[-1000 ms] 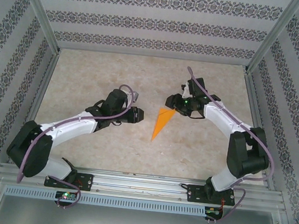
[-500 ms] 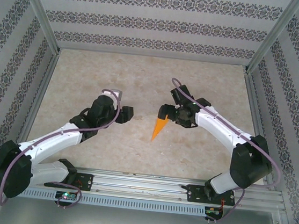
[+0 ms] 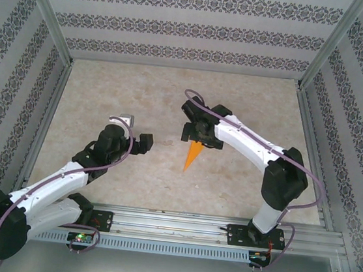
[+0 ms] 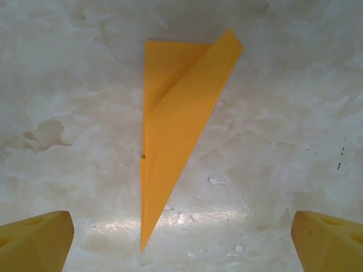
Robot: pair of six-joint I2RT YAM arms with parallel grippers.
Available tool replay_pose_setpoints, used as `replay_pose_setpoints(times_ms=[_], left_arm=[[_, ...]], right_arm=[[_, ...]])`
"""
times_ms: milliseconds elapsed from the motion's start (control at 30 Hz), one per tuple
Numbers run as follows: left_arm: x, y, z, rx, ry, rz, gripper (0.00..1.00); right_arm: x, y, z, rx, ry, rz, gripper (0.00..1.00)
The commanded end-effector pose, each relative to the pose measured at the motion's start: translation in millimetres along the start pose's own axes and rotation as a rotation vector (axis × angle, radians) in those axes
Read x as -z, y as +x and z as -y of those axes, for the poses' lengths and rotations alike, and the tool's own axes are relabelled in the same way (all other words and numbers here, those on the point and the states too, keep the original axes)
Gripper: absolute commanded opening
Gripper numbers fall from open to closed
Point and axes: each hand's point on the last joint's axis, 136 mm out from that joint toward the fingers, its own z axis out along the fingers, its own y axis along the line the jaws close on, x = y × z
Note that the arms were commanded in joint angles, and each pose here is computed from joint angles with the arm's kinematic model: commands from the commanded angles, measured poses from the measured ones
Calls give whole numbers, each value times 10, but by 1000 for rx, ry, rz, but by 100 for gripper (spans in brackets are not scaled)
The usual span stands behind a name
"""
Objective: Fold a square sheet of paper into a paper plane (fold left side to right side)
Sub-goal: Turn over the paper plane at the center of the table.
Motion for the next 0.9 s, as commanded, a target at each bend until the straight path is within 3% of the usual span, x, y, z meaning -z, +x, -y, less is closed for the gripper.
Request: replay_pose_setpoints(times_ms=[0,200,533,867], left_arm=[[15,16,-101,-2,-26,5,100],[25,105,-159,10,-32,-15,100],[31,183,-200,41,-34,-35,100],[33,208,-215,49,-38,-45,100]], right_arm=[[37,-50,10,-2,61,16,98],[-80,-110,-157,10,72,16,98],[-431,-108,-217,2,142,-11,90],[-778,-115,-81,-48,200,-43,72]])
